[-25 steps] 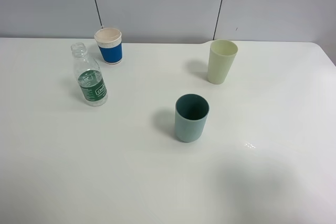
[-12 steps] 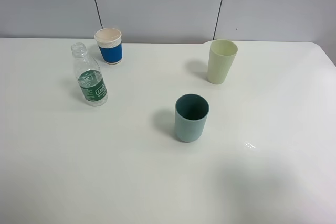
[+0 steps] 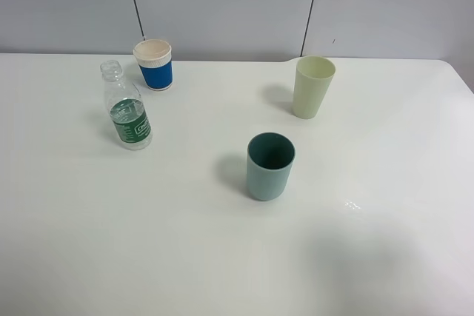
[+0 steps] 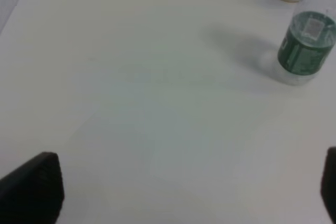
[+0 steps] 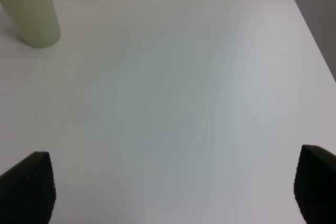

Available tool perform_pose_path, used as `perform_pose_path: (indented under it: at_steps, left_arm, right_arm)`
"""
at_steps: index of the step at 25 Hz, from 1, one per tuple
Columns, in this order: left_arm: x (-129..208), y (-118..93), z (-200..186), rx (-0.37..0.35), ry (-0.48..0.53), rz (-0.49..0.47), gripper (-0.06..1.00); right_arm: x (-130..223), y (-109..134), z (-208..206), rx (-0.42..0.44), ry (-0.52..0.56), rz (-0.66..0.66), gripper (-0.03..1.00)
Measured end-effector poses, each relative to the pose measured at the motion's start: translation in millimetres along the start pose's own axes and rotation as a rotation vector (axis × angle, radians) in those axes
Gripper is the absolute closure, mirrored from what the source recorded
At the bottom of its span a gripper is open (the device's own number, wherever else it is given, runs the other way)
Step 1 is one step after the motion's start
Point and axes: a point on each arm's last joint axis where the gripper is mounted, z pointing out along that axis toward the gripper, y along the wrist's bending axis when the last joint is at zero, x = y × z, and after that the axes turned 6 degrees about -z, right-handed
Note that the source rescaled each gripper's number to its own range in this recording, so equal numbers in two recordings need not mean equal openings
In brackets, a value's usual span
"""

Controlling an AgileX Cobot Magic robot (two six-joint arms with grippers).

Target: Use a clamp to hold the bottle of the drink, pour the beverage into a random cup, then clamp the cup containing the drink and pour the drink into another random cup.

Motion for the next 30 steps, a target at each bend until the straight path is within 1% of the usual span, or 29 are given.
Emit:
perform_pose_path:
  at_steps: [30]
  left_arm:
    - [0.0, -0.2, 0.0, 0.002, 0.000, -0.001, -0.05]
  right_arm:
    - [0.0, 0.0, 0.0, 0.000, 0.000, 0.000, 0.21]
